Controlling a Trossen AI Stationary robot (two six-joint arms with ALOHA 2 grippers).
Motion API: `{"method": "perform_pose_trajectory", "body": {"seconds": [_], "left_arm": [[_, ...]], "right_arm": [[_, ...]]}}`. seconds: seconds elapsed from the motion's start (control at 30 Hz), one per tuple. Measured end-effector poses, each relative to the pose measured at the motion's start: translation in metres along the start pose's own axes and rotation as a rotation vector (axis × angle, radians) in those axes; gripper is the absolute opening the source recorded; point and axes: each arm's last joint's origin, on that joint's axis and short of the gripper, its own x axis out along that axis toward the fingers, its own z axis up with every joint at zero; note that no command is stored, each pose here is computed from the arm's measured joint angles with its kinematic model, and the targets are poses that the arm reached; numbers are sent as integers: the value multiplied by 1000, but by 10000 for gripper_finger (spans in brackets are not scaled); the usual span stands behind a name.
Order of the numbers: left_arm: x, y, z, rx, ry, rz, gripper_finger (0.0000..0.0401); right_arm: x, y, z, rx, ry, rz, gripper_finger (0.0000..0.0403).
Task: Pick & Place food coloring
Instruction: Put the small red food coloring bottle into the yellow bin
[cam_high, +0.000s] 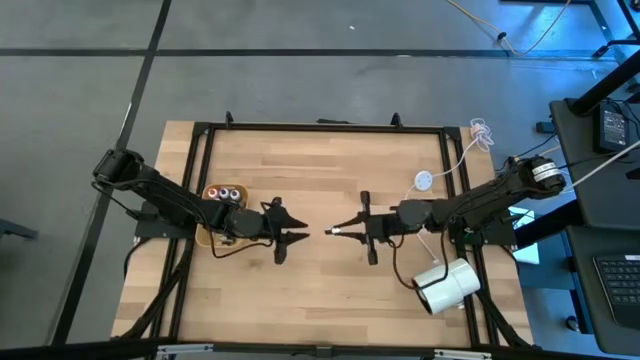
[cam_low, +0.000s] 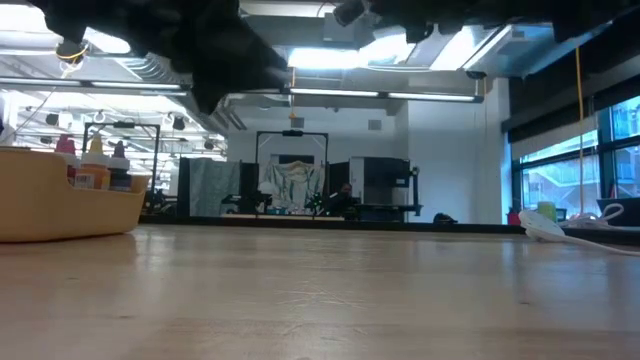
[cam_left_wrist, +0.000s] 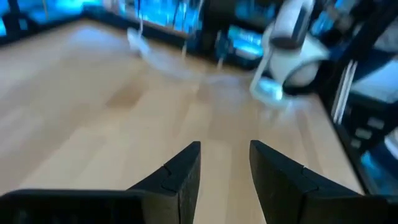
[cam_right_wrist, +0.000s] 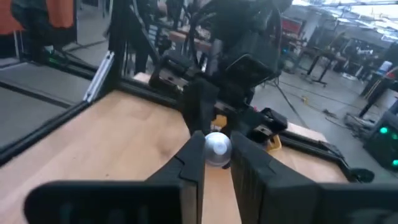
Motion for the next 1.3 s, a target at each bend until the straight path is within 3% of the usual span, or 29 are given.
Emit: {"method": "perform_pose_trajectory", "body": {"seconds": [0.23,0.53,0.77,1.03,1.3], "left_arm": [[-1,-6,17,86,-156,-80,123],[-3,-11,23,180,-219,-162,109],[-3,-12,25,255,-246,-159,111],[-5,-16,24,271,-241,-237,110],[-7,-20,23,293,-250,-251,107]], "right_arm": [[1,-1,6,-12,-76,-4,59],[0,-4,21,-1,-222,9,61],[21,-2,23,-27,-215,13,61],[47,-1,17,-45,-182,7,62],[54,0,11,-30,-156,15,62]]}}
